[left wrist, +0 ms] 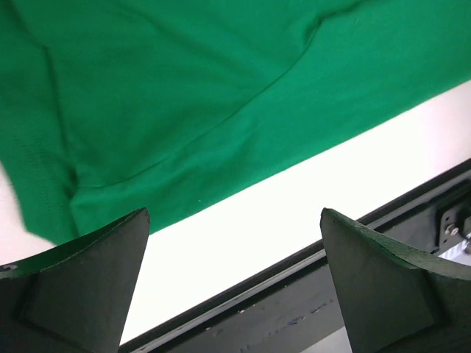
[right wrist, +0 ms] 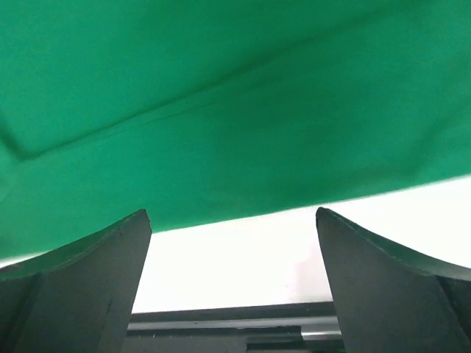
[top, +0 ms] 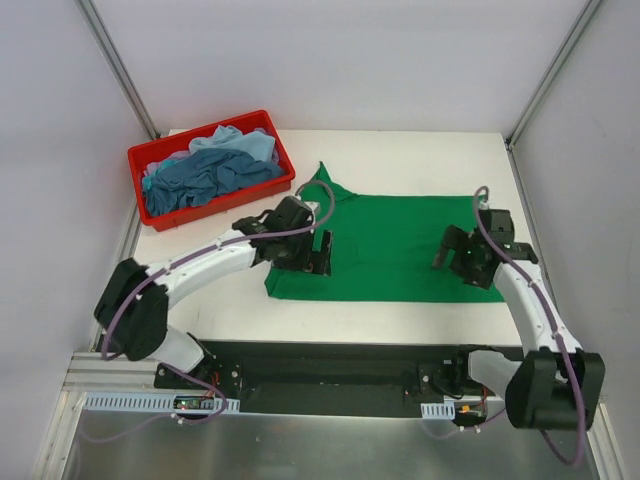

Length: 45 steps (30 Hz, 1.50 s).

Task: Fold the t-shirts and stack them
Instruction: Fold the flattened tshirt in 1/3 of the way

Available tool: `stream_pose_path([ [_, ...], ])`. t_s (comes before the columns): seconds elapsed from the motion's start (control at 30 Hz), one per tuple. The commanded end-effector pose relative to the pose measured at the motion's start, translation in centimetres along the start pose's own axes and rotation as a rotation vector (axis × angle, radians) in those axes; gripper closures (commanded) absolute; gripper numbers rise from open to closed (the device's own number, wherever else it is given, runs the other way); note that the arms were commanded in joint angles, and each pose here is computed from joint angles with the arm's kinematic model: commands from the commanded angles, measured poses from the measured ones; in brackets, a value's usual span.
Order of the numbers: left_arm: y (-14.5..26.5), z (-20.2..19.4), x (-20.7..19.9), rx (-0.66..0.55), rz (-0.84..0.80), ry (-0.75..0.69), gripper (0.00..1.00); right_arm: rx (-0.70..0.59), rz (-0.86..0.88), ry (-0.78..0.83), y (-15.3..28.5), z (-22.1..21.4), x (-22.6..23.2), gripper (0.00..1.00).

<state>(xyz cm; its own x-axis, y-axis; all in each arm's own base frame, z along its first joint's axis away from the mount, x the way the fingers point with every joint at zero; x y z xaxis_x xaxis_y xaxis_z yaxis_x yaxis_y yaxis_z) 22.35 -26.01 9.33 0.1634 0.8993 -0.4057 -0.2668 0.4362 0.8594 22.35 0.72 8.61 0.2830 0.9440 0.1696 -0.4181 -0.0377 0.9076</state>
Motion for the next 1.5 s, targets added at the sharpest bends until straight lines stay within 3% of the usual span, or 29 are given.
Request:
stream_pose_path([
  [0.0,3.2,2.1,0.6,-0.161,0.027,0.061,0.01,-0.137,0.219,0.268,3.5,1.5,7.7,0.04],
  [0.07,3.3,2.4,0.8,-0.185,0.034,0.067,0.01,-0.173,0.322,0.364,3.9,2.0,11.7,0.04],
  [0.23,1.8,2.2,0.2,-0.162,-0.039,0.088,0.01,-0.113,0.437,0.579,1.8,2.1,21.1,0.02],
  [0.4,-0.4,1.7,1.2,-0.136,-0.071,0.117,0.01,-0.015,0.325,0.708,-3.0,1.8,26.6,0.11],
  [0.63,-3.0,0.7,3.4,-0.08,-0.047,0.174,0.01,0.014,0.181,0.791,-8.1,1.4,27.8,0.24],
  [1.03,-5.6,-3.1,6.2,0.051,0.025,0.226,0.01,0.026,0.117,0.81,-10.5,1.2,27.1,0.36],
  [1.2,-5.3,-3.9,7.0,0.052,0.055,0.237,0.01,0.024,0.099,0.808,-10.9,1.4,27.1,0.51],
  [1.3,-5.1,-4.3,7.3,0.061,0.067,0.245,0.01,0.01,0.094,0.801,-11.0,1.7,27.2,0.69],
  [1.4,-5.1,-5.0,7.7,0.078,0.085,0.255,0.01,-0.009,0.081,0.796,-10.8,2.1,27.2,0.77],
  [1.47,-4.9,-5.2,8.1,0.08,0.105,0.26,0.01,-0.026,0.064,0.784,-10.7,2.6,27.1,0.87],
])
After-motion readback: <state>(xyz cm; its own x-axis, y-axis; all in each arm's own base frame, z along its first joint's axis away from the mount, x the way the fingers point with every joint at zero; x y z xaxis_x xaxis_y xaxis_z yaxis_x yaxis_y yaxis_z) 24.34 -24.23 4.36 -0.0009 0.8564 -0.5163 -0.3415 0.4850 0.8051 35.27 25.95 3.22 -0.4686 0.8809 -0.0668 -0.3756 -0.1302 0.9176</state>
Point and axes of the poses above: each gripper's point midway between its finger pads, its own y axis back along the fingers, its own x axis along the line the jaws close on, z = x × y, the point moved 1 cm from there along y, back along the fingers, and after that the axes turned 7 degrees about y, right-handed, at the moved point
